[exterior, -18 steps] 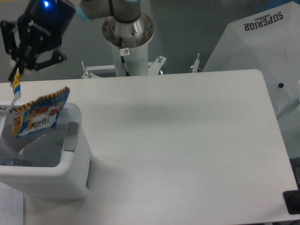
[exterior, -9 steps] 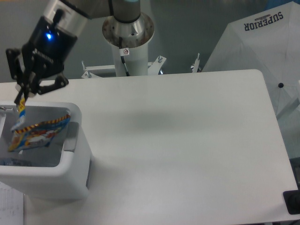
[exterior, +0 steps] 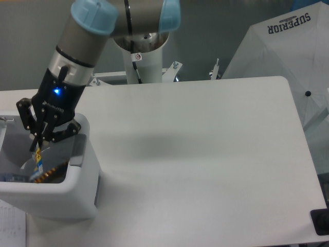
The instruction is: Place the trash in the trash can
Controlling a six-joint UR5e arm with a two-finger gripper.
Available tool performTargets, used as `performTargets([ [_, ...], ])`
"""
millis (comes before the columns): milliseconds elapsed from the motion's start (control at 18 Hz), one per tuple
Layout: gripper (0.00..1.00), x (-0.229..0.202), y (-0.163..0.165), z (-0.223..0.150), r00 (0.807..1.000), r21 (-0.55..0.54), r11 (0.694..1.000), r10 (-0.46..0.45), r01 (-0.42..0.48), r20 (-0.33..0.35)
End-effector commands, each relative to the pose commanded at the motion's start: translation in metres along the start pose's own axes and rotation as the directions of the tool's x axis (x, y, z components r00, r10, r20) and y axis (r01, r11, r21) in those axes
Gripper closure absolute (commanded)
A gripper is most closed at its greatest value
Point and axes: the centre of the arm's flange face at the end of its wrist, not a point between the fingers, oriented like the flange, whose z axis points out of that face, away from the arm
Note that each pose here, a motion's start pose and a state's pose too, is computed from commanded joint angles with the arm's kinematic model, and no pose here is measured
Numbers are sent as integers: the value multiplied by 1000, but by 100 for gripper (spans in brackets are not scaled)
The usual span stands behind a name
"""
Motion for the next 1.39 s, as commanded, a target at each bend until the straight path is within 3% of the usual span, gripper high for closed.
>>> performTargets([
  [111, 65, 0, 0, -1, 1000, 0, 1000, 0, 0, 0],
  [167, 51, 2, -2, -4, 1000, 6, 1000, 7, -7, 3],
  [278, 0, 5, -8, -14, 998, 21, 998, 57, -57, 26],
  [444, 0, 6, -10, -26, 993, 24, 997, 72, -74, 89],
  [722, 0, 2, -19, -46, 990, 53, 996, 68, -75, 126],
  [889, 0, -46, -23, -76, 983, 94, 995, -5, -12, 181],
  [1111, 0, -58, -31, -98, 975, 124, 992, -6, -22, 220],
  [1278, 0, -98, -45, -150, 942, 188, 982, -50, -14, 333],
  [1389, 0, -131, -65, -184, 916, 216, 974, -28, -64, 399],
])
